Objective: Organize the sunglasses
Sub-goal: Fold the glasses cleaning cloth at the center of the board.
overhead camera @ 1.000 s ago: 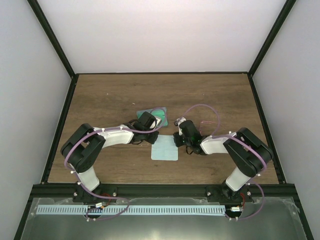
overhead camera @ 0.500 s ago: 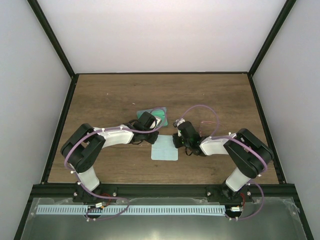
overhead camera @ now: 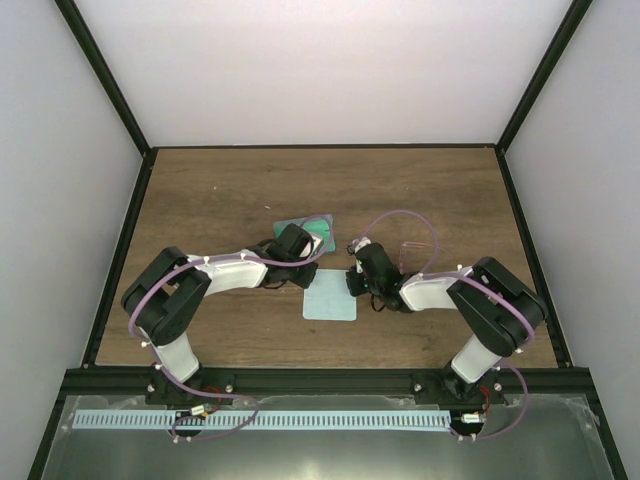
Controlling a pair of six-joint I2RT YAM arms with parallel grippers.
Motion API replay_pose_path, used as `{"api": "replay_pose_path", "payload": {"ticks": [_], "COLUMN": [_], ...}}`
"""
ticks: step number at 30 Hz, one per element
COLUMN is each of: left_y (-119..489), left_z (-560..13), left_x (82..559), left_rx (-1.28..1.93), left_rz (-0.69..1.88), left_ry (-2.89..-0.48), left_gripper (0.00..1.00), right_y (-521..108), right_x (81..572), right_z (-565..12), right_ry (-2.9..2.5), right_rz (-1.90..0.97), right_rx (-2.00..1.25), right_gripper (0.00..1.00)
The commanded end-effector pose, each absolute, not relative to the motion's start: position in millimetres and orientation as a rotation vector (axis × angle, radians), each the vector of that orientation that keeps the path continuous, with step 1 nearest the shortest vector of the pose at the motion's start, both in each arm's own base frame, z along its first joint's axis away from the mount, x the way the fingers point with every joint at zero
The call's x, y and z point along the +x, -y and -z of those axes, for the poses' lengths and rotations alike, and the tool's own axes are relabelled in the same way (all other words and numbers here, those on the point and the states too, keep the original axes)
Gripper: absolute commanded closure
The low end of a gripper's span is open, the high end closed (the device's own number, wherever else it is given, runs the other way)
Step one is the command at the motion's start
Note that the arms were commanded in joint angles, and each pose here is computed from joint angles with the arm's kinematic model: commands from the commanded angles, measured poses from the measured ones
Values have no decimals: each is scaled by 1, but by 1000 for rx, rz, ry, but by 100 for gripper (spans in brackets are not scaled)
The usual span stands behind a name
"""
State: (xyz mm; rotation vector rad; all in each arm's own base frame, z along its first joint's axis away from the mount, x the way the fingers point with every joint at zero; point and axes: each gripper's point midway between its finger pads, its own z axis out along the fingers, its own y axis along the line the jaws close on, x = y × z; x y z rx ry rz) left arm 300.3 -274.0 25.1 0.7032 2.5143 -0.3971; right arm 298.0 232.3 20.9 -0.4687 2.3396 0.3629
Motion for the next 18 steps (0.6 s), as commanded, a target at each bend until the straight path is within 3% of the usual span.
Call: {"api": "replay_pose_path", "payload": {"ticks": [1,18], "left_y": [276,282], "left_z": [-25,-35], "left_x": [300,296], "left_rx": [698,707], "left_rz": [396,425], "left_ry": [-2520,-2486], "left_gripper": [96,96], "right_y": [-227,-226], "right_x": [293,295], "right_z": [-12,-46], "right_ry": [-2369,-2271], "right_rz": [-325,-364], "right_rx": [-470,-426], "right_gripper": [99,99]}}
